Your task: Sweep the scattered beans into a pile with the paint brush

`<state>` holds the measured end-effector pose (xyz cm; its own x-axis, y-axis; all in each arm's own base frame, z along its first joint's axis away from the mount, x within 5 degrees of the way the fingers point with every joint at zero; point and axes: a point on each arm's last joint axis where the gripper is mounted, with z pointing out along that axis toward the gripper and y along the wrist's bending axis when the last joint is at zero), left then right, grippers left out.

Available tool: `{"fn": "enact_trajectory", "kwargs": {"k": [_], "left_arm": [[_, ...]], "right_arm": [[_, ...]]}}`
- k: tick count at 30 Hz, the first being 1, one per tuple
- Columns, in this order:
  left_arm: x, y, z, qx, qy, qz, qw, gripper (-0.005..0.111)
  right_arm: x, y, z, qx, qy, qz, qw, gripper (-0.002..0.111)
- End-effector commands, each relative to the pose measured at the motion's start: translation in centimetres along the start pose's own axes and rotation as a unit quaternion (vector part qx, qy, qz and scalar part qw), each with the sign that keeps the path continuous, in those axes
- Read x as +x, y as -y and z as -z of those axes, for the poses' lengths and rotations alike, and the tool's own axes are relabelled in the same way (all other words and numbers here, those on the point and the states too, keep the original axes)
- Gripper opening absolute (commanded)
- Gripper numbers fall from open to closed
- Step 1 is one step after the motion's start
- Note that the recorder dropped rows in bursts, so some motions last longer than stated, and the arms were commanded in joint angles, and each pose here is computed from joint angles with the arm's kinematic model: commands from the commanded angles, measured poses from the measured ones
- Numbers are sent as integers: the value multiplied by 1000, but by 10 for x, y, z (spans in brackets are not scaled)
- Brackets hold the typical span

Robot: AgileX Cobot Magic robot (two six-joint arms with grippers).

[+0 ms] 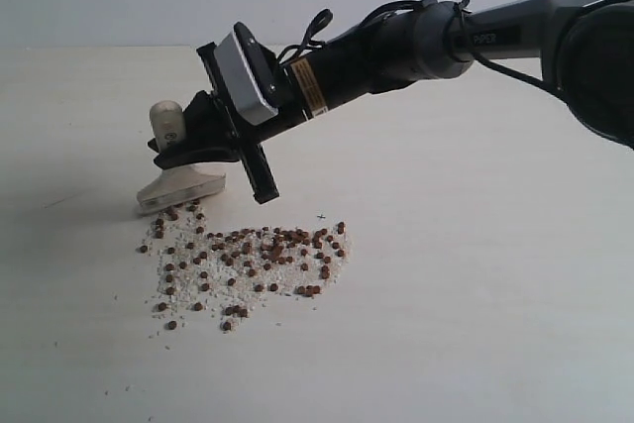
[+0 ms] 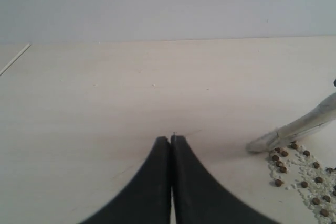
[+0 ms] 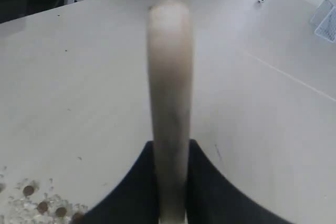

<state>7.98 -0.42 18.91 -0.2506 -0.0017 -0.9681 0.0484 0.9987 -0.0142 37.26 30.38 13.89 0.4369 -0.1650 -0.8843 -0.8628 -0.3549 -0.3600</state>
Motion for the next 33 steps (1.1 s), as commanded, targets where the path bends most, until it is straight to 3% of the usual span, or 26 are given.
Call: {"fn": "enact_trajectory", "kwargs": {"k": [1,12,19,23,27,33], "left_arm": [[-1,0,0,1,3,2,1000,0],[-1,0,0,1,3,2,1000,0],[-1,0,0,1,3,2,1000,0],[-1,0,0,1,3,2,1000,0],[-1,0,0,1,3,2,1000,0],[-1,0,0,1,3,2,1000,0]], "right_arm": [[-1,-1,2,-16,-9,-51,999,0],[-29,8,11,-4,-6,-186,982,0],[-46,13,18,3,-3,-203,979,0],[-56,15,21,7,-1,-140,990,0],[-62,13,14,0,2,-20,1000,0],[-56,-6,-30,-48,16,43,998,0]]}}
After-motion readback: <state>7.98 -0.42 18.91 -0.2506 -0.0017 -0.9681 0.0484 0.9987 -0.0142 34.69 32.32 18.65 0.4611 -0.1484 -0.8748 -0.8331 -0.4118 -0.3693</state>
